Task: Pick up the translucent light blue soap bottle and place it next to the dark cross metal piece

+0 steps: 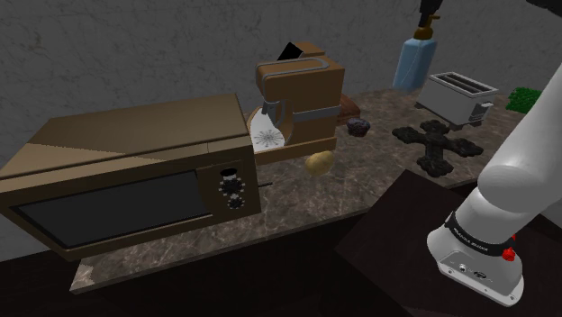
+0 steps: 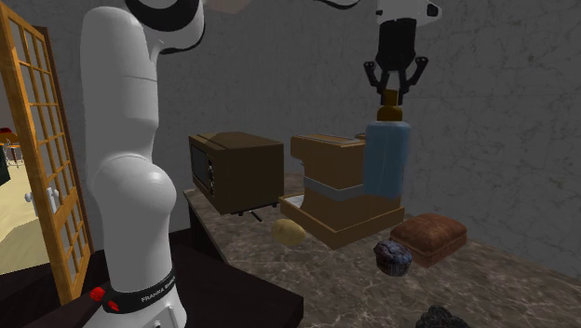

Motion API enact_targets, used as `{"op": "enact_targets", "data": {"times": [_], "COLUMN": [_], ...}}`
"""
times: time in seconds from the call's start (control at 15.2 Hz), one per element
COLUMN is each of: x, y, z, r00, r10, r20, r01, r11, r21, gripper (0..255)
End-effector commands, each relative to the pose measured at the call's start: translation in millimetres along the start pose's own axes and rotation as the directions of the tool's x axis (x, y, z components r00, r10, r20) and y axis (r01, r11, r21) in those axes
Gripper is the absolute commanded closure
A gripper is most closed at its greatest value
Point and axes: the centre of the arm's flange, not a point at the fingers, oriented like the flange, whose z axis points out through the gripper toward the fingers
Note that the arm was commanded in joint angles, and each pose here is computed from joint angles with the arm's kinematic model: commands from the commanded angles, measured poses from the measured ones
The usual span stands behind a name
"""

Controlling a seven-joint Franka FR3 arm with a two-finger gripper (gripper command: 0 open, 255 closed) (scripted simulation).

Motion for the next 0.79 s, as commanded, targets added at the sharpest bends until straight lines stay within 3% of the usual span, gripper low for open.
{"op": "enact_targets", "data": {"times": [0.0, 0.73], "x": [0, -1], "y": [27, 40], "z": [-3, 50], "r00": [1.000, 1.000], "r10": [-0.004, -0.004], "r20": [0.000, 0.000], "r01": [0.004, 0.004], "r11": [1.000, 1.000], "r21": [-0.001, -0.001], "gripper": [255, 255]}}
